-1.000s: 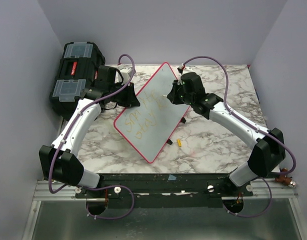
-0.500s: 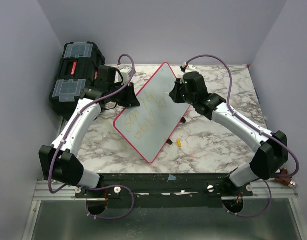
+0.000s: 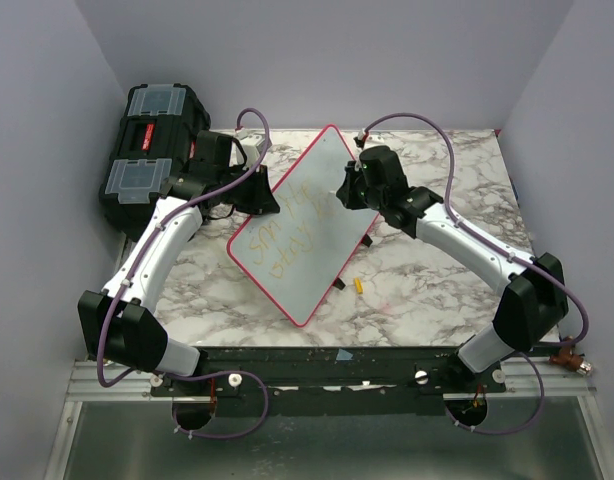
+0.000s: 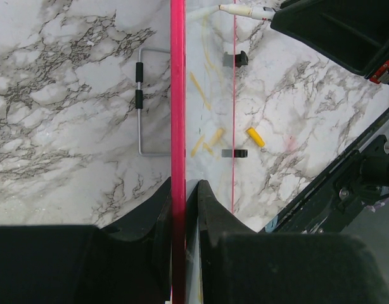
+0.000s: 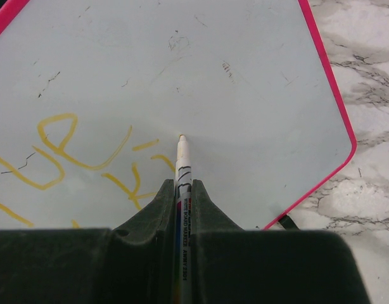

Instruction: Write a sentence on the whiteboard

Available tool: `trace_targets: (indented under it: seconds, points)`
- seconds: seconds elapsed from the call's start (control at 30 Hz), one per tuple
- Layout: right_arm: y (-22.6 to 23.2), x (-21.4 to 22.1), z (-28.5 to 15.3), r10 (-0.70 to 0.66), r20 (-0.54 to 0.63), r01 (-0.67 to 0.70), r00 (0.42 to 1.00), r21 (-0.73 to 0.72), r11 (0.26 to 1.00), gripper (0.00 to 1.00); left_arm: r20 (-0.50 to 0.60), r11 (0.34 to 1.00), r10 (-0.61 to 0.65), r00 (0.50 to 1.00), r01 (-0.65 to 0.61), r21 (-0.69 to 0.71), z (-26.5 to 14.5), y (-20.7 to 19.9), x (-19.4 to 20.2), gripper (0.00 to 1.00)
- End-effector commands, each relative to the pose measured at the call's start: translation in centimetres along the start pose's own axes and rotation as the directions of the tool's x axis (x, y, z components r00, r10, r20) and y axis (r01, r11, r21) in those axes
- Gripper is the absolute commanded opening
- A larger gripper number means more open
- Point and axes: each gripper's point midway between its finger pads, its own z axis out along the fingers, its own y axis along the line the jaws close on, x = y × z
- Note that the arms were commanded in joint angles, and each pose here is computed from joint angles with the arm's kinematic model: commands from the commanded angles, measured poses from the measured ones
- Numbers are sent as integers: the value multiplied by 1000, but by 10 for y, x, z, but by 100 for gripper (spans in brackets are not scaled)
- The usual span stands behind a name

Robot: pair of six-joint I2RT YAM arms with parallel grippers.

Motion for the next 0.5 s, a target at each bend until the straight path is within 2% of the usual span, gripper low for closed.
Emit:
trace_targets:
  seconds: [0.0, 0.47]
  points:
    - [3, 6, 6, -14, -23, 13, 1000, -8, 1000, 1, 41, 991, 112, 993, -109, -74, -6, 12, -14, 0]
    - [-6, 39, 6, -3, -93, 3, 996, 0, 1000, 1, 44, 992, 108, 993, -105, -67, -5, 11, -16, 0]
